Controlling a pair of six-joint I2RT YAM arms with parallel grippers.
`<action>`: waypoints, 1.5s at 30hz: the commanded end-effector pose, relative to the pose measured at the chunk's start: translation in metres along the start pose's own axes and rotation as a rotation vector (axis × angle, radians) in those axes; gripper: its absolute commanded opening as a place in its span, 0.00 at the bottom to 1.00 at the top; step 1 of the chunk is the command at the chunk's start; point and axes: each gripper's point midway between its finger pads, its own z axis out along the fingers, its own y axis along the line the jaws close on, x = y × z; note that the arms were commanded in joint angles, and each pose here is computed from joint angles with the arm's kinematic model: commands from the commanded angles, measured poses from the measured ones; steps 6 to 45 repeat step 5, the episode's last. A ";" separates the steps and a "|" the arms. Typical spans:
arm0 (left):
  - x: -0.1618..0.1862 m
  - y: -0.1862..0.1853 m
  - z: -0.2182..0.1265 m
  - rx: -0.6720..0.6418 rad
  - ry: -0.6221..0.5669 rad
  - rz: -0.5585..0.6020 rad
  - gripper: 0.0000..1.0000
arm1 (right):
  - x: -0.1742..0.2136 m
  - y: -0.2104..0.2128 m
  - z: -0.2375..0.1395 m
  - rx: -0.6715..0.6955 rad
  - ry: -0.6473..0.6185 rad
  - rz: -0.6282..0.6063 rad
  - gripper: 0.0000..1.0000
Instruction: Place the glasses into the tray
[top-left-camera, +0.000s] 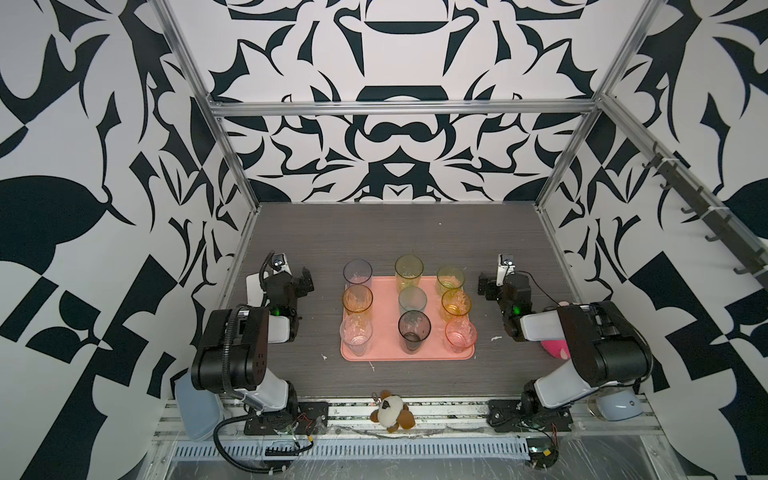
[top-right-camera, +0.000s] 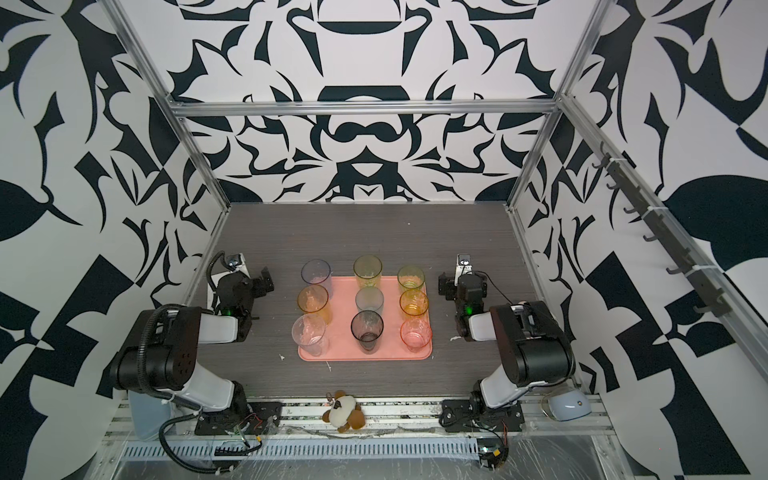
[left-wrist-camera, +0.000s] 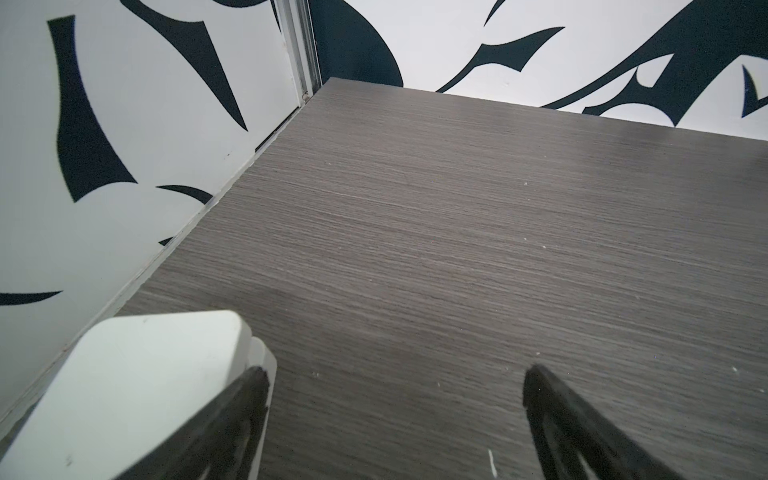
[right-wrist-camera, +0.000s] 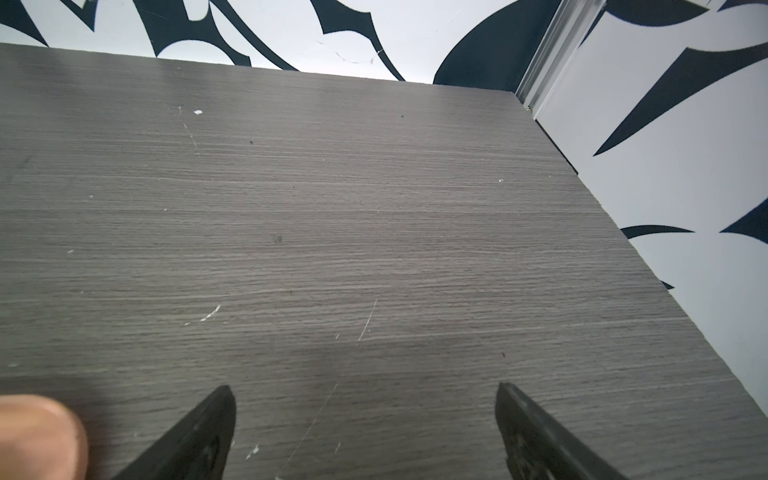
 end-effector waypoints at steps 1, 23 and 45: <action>-0.007 0.003 0.001 -0.013 -0.018 -0.014 0.99 | -0.011 -0.002 -0.002 0.006 -0.049 0.009 1.00; -0.007 0.003 0.001 -0.015 -0.020 -0.015 1.00 | -0.011 -0.003 -0.002 0.008 -0.048 0.009 1.00; -0.007 0.003 0.001 -0.015 -0.020 -0.015 1.00 | -0.011 -0.003 -0.002 0.008 -0.048 0.009 1.00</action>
